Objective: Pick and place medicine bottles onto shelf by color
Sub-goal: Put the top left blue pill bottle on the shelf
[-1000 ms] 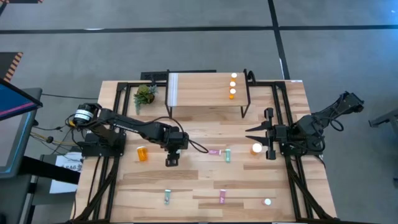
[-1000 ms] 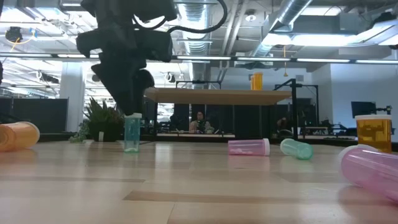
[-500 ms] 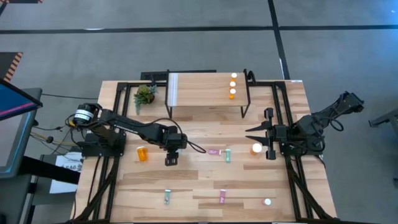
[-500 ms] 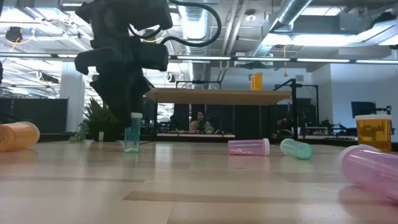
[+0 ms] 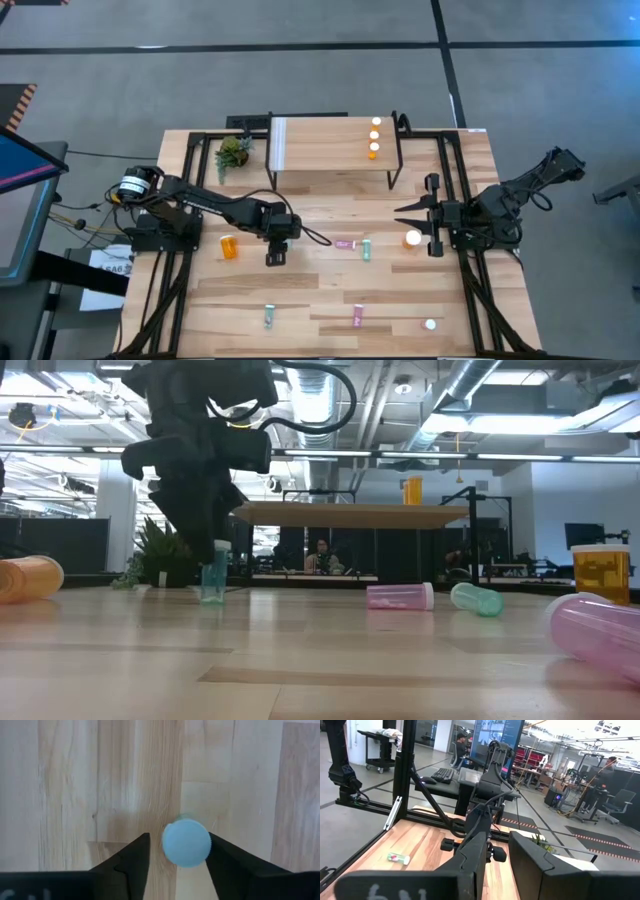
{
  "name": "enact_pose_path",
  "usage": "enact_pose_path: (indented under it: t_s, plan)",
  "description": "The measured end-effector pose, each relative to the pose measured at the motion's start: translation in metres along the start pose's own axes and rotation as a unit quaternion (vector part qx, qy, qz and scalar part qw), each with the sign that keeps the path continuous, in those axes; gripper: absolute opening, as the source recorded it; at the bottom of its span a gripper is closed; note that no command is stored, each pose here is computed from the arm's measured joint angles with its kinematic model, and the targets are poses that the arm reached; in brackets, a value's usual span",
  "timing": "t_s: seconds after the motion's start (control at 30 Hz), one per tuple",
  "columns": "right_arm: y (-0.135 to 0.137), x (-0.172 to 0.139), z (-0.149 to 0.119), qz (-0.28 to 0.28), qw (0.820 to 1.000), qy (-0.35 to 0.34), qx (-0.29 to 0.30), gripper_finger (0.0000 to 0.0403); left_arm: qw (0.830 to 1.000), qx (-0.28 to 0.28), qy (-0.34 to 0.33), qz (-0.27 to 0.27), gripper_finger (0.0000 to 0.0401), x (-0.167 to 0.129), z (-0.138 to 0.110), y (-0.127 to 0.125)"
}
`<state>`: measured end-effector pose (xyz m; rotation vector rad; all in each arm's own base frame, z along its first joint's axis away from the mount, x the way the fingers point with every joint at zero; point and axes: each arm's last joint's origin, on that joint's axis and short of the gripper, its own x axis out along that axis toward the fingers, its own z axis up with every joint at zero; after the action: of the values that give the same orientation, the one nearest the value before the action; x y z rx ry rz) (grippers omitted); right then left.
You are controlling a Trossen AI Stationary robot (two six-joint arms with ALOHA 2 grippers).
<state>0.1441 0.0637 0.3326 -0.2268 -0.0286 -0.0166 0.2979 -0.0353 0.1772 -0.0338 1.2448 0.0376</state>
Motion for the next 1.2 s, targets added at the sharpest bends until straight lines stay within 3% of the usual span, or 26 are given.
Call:
enact_pose_path:
  t_s: [0.33, 0.67, 0.87, 1.2]
  plan:
    - [0.0, 0.0, 0.0, 0.0, 1.0, 0.0, 0.0, 0.0107, 1.0, 0.013, -0.011, -0.023, 0.0109, -0.006, 0.007, -0.002]
    - [0.0, 0.0, 0.0, -0.002, 1.0, 0.0, 0.0, 0.0107, 0.998, 0.051, -0.042, -0.02, 0.0105, -0.034, 0.035, 0.005]
    - [-0.001, -0.001, 0.0, -0.004, 1.0, 0.0, 0.0, 0.0107, 0.996, 0.071, -0.059, 0.001, 0.0107, -0.072, 0.06, 0.032]
    - [-0.002, -0.002, 0.001, -0.004, 1.0, -0.002, -0.008, 0.0107, 0.988, 0.062, -0.136, 0.034, 0.0108, -0.135, 0.087, 0.103]
